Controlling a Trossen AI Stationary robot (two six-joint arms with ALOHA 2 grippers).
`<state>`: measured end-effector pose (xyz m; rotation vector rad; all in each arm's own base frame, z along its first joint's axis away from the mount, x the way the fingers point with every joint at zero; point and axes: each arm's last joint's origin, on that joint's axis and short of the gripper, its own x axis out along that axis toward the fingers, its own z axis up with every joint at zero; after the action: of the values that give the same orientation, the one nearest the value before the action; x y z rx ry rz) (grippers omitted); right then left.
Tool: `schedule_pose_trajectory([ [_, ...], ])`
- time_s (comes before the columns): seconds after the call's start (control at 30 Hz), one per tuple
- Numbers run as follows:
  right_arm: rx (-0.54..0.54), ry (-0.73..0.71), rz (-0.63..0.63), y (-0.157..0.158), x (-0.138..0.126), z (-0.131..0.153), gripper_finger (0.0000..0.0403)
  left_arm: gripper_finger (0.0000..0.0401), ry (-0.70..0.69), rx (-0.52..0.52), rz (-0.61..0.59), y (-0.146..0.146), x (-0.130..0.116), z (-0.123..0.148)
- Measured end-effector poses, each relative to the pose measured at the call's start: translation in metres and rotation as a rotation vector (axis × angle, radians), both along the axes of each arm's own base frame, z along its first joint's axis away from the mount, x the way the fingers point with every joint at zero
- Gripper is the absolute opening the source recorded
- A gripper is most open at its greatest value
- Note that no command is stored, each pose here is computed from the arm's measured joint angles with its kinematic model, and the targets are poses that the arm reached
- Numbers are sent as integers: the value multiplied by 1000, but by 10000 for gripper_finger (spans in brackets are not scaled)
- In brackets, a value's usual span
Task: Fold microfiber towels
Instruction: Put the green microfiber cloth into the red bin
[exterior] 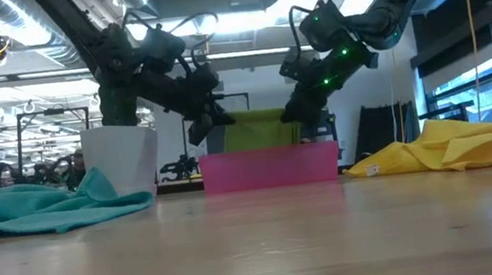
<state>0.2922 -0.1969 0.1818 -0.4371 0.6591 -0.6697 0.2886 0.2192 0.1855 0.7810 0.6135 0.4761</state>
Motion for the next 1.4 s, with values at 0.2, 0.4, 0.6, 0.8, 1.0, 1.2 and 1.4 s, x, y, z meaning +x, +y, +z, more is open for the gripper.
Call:
schedule_pose_trajectory([
  [0.2,-5,16,5,0,0,-1,12,0,11,4,-3,1,-1,-1],
  [0.4,40,42,52,2,-1,-6,12,14,72,-18,-17,3,3,-20],
  [0.6,83,122,33,4,-6,-14,12,61,132,-42,61,2,2,-34],
  [0.8,156,202,68,11,-9,-22,12,90,140,-20,64,-6,8,-31],
  [1.0,245,202,181,17,-8,-26,24,101,102,-6,36,-15,11,-18],
  [1.2,325,197,263,21,-9,-29,105,102,62,-22,25,-21,10,-3],
  [1.4,339,209,279,28,-7,-25,184,102,37,-102,28,-27,6,6],
])
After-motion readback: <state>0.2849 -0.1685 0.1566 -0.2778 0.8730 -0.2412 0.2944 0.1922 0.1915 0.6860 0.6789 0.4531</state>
